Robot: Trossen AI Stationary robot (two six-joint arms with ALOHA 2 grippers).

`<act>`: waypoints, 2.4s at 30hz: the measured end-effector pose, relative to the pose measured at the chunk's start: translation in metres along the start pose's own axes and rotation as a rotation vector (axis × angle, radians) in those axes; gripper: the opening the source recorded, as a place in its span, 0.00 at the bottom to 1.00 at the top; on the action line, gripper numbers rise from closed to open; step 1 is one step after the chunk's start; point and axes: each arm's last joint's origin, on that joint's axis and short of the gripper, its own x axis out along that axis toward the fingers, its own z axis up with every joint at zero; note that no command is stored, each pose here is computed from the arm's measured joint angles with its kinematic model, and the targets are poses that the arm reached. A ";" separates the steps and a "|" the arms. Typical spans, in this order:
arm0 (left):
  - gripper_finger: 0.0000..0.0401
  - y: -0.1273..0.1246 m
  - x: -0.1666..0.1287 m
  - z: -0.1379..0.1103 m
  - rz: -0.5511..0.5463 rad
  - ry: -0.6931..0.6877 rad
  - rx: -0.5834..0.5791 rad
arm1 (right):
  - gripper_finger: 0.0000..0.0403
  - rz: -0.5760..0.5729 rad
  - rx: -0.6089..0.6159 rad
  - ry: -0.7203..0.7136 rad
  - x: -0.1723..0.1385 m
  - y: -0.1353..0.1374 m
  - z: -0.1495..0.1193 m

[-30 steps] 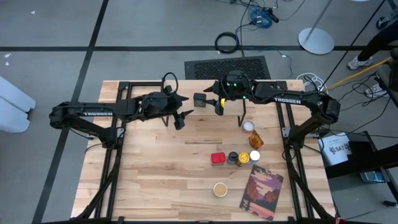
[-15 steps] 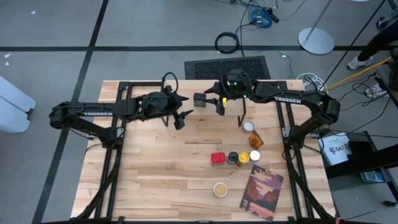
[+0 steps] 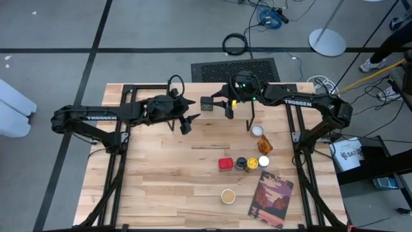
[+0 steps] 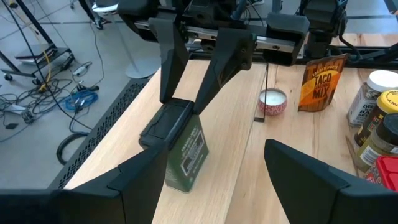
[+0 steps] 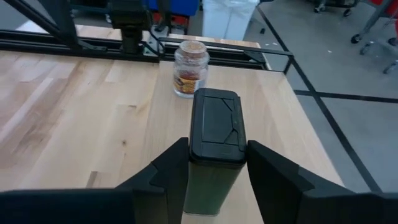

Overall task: Shelf spices
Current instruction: Put a green packet of spices on the shelf, then put the red can of spices on the shelf

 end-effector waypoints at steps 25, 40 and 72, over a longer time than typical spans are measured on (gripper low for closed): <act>0.70 0.000 0.000 0.000 -0.011 0.000 -0.001 | 0.36 0.058 0.024 0.027 -0.013 -0.007 -0.003; 0.70 0.000 0.000 0.000 -0.013 0.000 -0.001 | 0.43 0.058 0.032 0.018 -0.013 -0.007 -0.003; 0.70 -0.042 -0.007 0.001 -0.295 -0.016 -0.031 | 0.60 0.105 0.066 0.026 -0.175 0.065 0.108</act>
